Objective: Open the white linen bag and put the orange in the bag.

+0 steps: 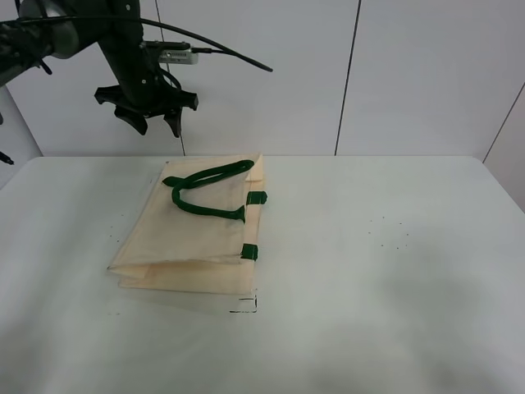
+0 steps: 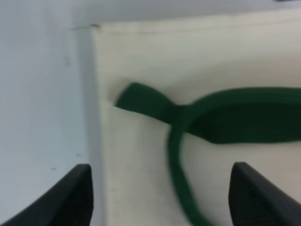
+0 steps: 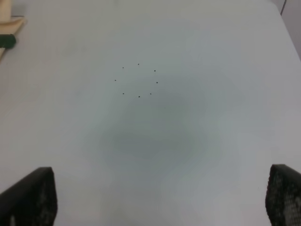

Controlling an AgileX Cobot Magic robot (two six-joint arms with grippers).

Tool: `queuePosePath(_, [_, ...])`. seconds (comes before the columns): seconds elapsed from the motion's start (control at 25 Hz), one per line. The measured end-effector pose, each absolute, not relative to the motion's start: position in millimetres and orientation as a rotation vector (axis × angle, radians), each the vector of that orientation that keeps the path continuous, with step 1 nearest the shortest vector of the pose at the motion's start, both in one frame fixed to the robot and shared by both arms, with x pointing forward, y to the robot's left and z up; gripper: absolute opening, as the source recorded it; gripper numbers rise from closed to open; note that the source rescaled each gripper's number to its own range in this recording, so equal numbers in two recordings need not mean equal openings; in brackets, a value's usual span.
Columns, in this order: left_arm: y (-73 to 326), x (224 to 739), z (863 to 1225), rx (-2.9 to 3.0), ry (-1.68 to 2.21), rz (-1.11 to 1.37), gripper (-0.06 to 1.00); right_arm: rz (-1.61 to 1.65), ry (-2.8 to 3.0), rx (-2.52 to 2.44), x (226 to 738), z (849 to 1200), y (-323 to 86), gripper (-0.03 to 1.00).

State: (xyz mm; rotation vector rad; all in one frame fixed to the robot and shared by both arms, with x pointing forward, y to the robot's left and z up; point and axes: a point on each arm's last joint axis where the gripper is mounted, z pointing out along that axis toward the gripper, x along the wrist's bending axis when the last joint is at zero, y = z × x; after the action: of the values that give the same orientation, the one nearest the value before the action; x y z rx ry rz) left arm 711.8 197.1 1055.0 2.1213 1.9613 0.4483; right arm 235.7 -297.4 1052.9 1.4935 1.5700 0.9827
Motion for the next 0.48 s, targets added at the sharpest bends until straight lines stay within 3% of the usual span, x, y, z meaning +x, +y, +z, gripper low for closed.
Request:
queuePosePath(0.32, [281,722,1054,1.986,2.123,0.445,0.76,0.983,1.570,1.494,236,1053,-297,0.98])
queuePosePath(0.48, [292,718,1054,1.977,2.145,0.429,0.76,0.982,1.571,1.494,236,1053,-297,0.98])
